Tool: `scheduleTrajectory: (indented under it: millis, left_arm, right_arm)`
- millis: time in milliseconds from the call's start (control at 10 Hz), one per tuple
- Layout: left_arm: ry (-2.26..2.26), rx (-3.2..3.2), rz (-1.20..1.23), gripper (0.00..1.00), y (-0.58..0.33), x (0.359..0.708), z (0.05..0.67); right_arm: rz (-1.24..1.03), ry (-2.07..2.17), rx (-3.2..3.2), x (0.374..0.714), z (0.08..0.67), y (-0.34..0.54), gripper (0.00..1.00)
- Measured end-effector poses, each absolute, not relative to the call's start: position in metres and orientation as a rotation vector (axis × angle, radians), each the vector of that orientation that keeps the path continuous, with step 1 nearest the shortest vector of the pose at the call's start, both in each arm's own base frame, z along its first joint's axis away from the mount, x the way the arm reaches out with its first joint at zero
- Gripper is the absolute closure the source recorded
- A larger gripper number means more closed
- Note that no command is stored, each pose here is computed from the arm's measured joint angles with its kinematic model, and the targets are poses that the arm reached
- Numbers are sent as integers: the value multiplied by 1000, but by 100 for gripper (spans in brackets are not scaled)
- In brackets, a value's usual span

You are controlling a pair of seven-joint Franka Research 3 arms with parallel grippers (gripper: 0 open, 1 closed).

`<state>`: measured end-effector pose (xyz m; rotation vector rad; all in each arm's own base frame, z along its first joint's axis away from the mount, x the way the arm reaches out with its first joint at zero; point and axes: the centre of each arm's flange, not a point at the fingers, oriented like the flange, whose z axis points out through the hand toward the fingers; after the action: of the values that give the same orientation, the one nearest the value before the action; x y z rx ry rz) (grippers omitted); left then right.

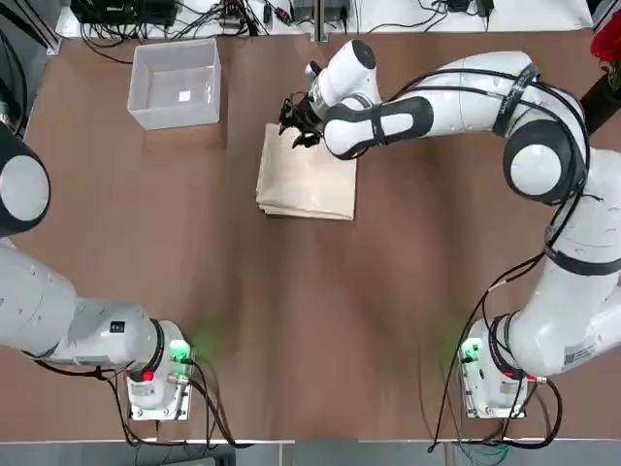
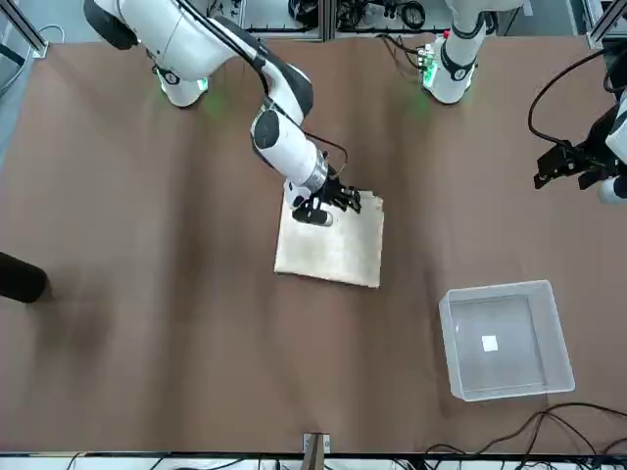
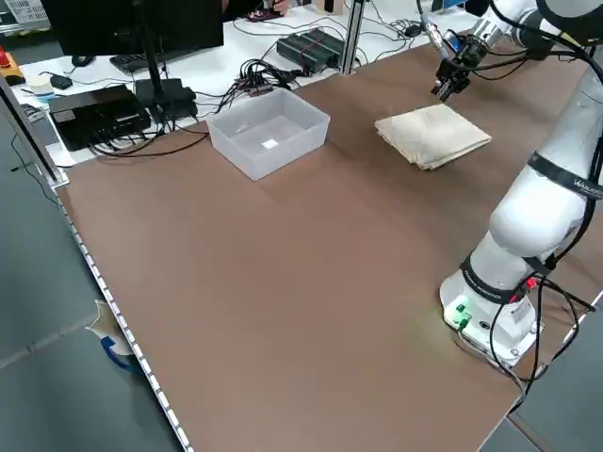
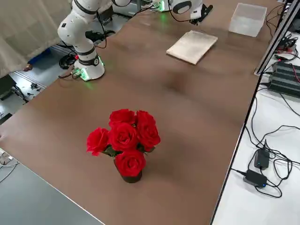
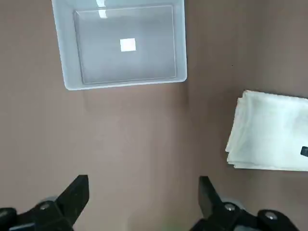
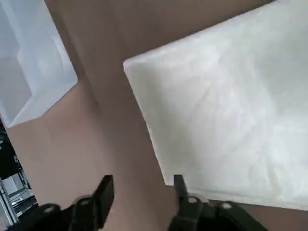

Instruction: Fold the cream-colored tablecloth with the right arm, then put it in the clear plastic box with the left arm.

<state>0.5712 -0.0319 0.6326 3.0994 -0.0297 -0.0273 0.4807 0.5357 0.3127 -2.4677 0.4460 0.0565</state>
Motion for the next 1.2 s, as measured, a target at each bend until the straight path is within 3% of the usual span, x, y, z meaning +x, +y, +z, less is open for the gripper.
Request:
scheduleTrajectory:
  millis: [300, 500, 1200]
  left_arm:
    - [-55, 3068, -71, 0, -44, 571, 618]
    - [-107, 3001, -76, 0, -76, 577, 587]
    - [-400, 2831, -242, 0, -230, 616, 350]
  right_arm:
    - [31, 435, -2477, 488, 316, 532, 28]
    - [16, 385, -2583, 506, 320, 512, 0]
    - [-8, 175, -2882, 577, 386, 374, 0]
